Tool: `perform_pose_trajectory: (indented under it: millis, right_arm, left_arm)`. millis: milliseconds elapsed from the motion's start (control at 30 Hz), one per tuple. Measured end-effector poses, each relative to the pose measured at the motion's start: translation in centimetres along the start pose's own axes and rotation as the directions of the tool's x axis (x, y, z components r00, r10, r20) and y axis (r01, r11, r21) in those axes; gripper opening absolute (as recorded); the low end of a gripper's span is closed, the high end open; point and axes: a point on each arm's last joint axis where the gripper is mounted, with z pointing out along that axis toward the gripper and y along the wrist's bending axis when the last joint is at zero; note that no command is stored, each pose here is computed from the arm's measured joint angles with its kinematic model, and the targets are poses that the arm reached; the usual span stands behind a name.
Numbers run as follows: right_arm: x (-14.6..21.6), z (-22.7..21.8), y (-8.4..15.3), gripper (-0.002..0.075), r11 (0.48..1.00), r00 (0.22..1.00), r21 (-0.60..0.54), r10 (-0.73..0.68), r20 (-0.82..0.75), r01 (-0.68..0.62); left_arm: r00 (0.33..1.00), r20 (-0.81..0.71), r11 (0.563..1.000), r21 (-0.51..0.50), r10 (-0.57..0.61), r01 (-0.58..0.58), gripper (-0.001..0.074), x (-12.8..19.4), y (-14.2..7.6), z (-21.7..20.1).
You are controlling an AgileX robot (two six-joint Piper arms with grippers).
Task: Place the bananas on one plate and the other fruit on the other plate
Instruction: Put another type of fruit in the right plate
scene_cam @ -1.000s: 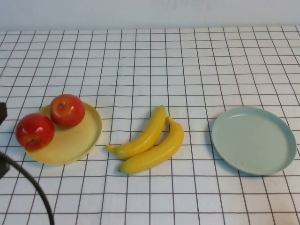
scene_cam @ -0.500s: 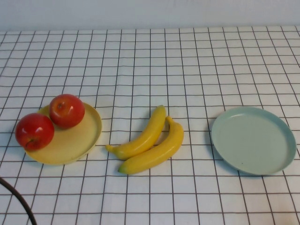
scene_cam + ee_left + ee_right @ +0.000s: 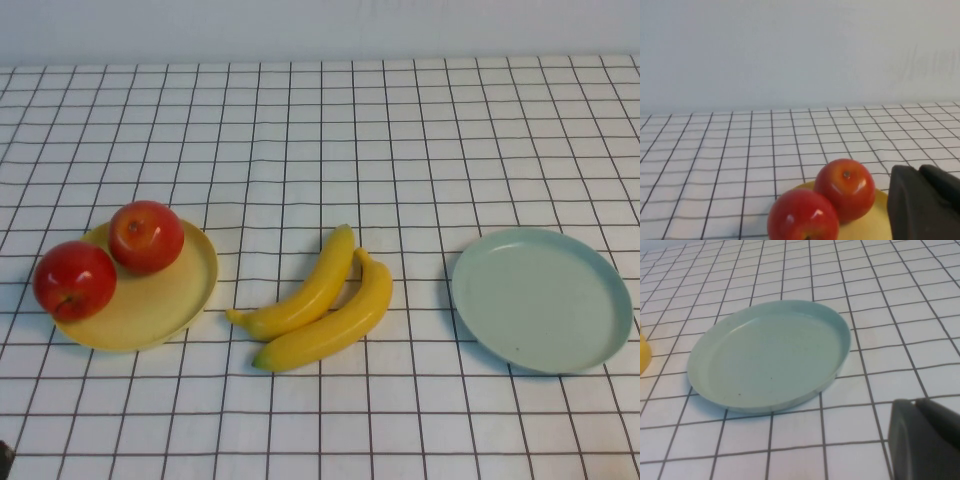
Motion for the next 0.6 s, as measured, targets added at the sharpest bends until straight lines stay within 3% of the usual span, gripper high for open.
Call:
perform_pose_trajectory:
  millis: [100, 233, 600]
  right_arm:
    - [0.0, 0.0, 0.0, -0.0017, 1.000, 1.000, 0.000, 0.000, 0.000, 0.000]
    - [0.0, 0.0, 0.0, -0.0017, 1.000, 1.000, 0.000, 0.000, 0.000, 0.000]
    - [0.0, 0.0, 0.0, -0.0017, 1.000, 1.000, 0.003, 0.001, 0.001, -0.001]
  left_arm:
    - [0.999, 0.012, 0.996, -0.068, -0.051, 0.052, -0.0003, 2.3, 0.5, -0.8]
    - [1.000, -0.002, 0.990, -0.142, -0.017, 0.017, -0.0003, 4.7, 0.9, -1.7]
    - [0.959, -0.283, 0.988, -0.135, 0.031, -0.071, -0.0004, 8.0, 0.8, -2.7]
